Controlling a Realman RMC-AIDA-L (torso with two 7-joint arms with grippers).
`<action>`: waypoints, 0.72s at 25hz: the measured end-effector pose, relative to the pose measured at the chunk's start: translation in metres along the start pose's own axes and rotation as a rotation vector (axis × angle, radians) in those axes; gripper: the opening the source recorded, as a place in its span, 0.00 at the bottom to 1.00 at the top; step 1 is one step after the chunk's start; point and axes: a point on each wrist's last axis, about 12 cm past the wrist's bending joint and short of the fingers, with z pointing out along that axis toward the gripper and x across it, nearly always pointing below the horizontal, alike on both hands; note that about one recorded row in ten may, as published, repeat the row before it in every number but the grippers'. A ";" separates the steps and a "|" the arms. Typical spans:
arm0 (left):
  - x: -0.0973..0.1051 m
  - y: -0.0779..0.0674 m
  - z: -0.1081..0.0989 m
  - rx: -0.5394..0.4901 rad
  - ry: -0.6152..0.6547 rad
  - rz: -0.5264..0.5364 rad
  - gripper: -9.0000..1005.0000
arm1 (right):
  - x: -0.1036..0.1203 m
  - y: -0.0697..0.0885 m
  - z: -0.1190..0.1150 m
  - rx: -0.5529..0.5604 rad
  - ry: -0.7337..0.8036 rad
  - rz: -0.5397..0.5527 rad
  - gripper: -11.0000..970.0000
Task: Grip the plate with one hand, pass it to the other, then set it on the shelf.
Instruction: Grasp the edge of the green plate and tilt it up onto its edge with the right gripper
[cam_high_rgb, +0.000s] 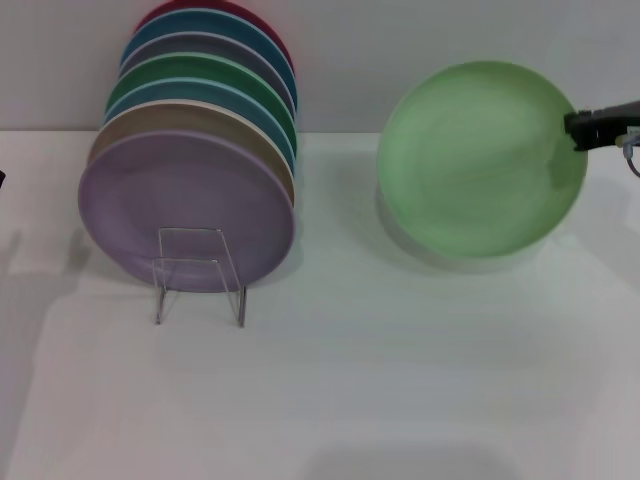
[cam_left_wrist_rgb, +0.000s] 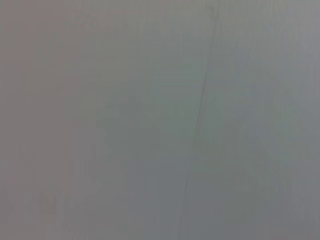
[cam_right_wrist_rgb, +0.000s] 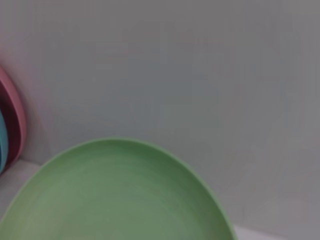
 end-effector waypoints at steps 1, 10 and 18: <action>0.000 0.000 0.000 0.000 0.000 0.000 0.80 | 0.000 0.000 0.000 0.000 0.000 0.000 0.03; 0.000 0.000 0.002 -0.002 0.003 0.003 0.80 | -0.005 0.016 -0.010 0.061 -0.139 -0.128 0.03; 0.000 -0.001 0.003 0.000 -0.002 -0.001 0.80 | 0.007 0.030 -0.010 0.136 -0.298 -0.195 0.03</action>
